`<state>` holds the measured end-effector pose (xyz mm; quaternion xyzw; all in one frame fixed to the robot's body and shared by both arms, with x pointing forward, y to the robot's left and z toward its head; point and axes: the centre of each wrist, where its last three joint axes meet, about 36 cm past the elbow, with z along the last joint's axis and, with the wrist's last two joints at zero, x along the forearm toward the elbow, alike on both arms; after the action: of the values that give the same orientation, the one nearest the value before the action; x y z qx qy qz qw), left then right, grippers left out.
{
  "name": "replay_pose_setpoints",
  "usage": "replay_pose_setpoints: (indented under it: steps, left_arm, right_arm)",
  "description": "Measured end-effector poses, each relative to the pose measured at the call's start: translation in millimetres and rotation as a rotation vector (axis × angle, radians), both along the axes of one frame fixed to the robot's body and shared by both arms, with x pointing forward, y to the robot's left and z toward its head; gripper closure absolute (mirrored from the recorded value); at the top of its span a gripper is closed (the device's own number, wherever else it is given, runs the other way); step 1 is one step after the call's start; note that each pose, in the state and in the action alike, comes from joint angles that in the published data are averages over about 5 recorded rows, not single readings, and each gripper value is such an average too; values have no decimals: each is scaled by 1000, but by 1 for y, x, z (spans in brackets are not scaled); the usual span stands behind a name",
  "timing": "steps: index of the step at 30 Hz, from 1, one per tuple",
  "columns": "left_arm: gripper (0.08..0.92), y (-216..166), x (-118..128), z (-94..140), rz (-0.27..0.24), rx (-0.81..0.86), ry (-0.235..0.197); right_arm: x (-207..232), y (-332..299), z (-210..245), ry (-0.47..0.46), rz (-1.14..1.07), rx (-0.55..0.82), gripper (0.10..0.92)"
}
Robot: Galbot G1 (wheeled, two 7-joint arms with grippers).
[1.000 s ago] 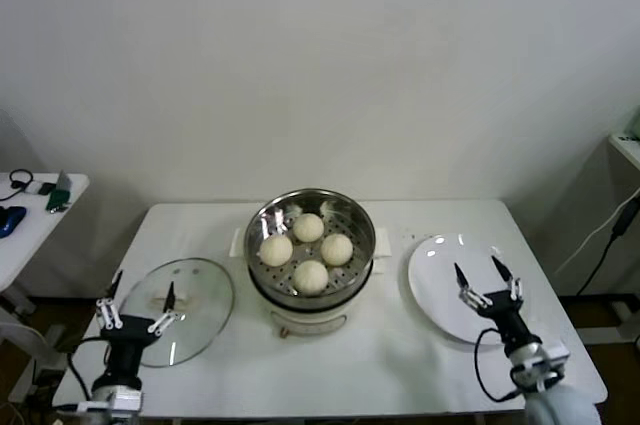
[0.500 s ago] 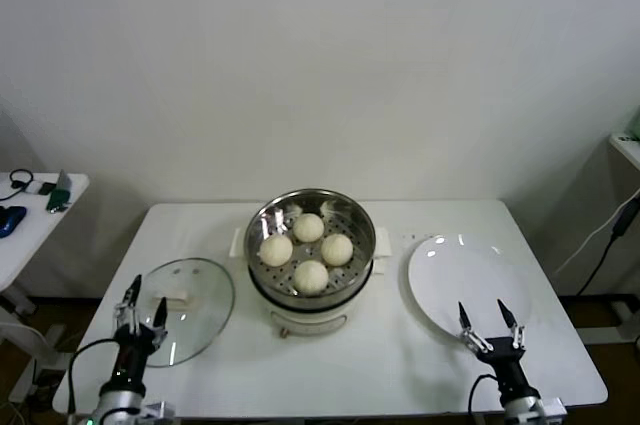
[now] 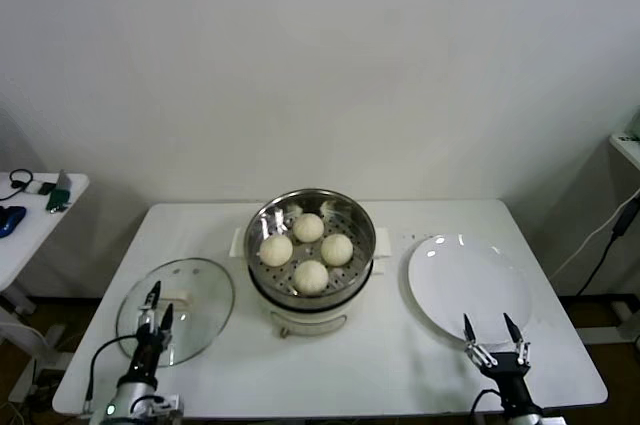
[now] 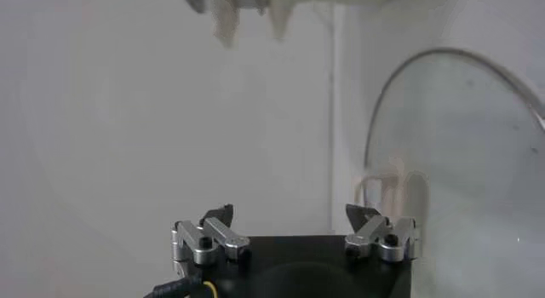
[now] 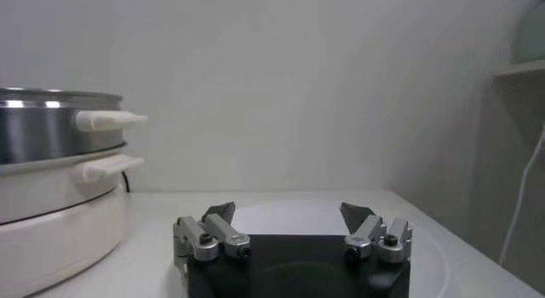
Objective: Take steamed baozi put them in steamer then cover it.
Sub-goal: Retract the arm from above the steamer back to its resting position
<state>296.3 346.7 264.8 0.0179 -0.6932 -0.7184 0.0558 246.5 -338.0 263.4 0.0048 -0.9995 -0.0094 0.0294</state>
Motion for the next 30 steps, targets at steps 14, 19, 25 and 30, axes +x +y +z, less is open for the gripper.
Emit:
replay_pose_setpoints:
  steps: [14, 19, 25, 30]
  left_arm:
    - [177, 22, 36, -16, -1, 40, 5]
    - [230, 27, 46, -18, -6, 47, 5]
    - [411, 33, 49, -25, -16, 58, 15]
    - [550, 36, 46, -32, -26, 64, 25]
  right_arm:
    - [-12, 5, -4, 2, -19, 9, 199]
    - [-13, 7, -4, 1, -20, 12, 200]
    - [-12, 8, -3, -5, -20, 12, 199]
    - [-11, 8, -2, -9, -20, 10, 200]
